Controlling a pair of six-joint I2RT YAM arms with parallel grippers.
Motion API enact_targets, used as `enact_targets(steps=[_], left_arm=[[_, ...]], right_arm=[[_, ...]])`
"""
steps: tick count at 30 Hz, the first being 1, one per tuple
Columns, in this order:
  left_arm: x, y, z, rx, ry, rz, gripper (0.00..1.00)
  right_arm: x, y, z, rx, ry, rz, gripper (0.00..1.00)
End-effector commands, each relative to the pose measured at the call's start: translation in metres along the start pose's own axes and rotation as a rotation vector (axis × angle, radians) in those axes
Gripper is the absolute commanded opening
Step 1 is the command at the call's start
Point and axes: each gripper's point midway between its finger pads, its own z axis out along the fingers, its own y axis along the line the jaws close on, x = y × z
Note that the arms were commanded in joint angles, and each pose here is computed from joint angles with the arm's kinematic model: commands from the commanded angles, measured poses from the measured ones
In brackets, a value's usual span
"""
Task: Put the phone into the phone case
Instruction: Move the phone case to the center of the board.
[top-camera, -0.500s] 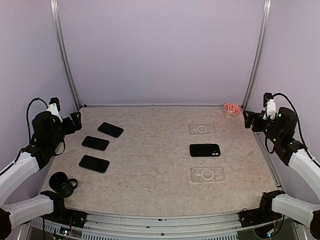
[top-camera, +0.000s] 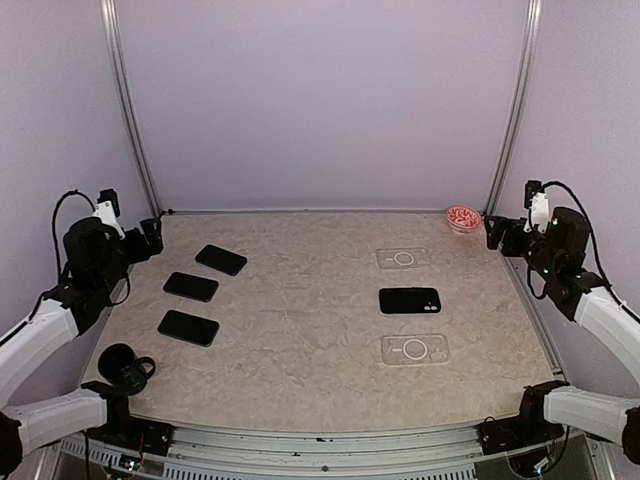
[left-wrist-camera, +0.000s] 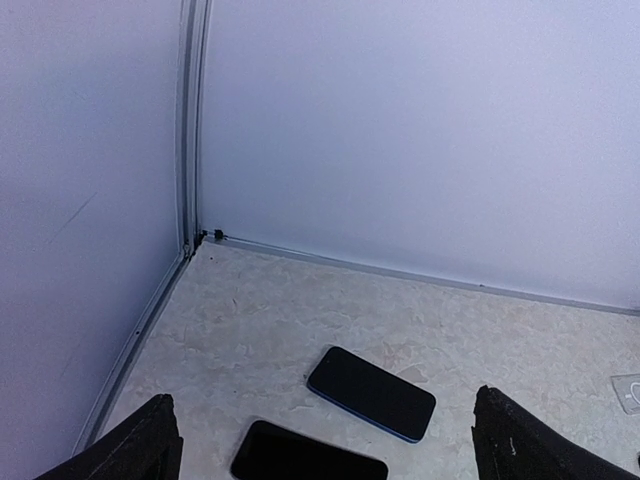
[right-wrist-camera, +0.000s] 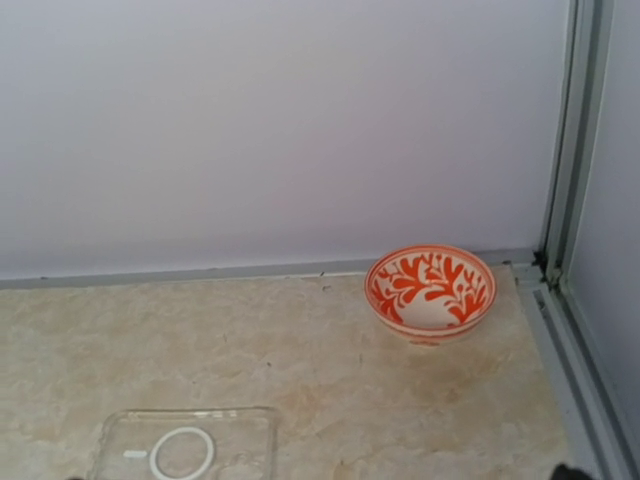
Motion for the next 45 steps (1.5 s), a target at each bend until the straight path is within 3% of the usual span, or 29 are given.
enact_targets(steps=[1,4,7,14,20,25,30,40,45], left_arm=[[-0.018,0.0,0.001,-0.006,-0.031,-0.011,0.99],[-0.017,0.0,0.002,-0.008,-0.027,-0.014,0.99],[-0.018,0.0,0.003,-0.007,-0.024,-0.018,0.99],[-0.014,0.003,0.01,-0.032,0.021,-0.038,0.99],[-0.012,0.005,0.013,-0.052,0.051,-0.085,0.99],[0.005,0.002,0.029,-0.069,0.172,-0.077,0.99],[0.025,-0.009,0.044,-0.04,0.288,-0.062,0.99],[0.034,-0.019,0.052,-0.113,0.367,-0.086,0.99],[0.05,-0.032,0.058,-0.098,0.449,-0.199,0.99]], right_arm=[[-0.014,-0.005,0.0,0.018,-0.027,0.091,0.99],[-0.014,-0.005,-0.001,0.018,-0.006,0.158,0.99],[-0.021,0.016,-0.003,-0.096,0.001,0.087,0.99],[-0.025,0.026,-0.022,-0.17,-0.106,0.178,0.99],[-0.002,0.035,-0.006,-0.215,0.045,0.2,1.0],[0.012,0.039,0.0,-0.237,0.096,0.254,0.99],[0.043,0.04,0.018,-0.225,0.244,0.259,0.99],[0.078,0.048,0.031,-0.094,0.369,0.117,0.99],[0.089,0.059,0.031,-0.104,0.396,0.073,1.0]])
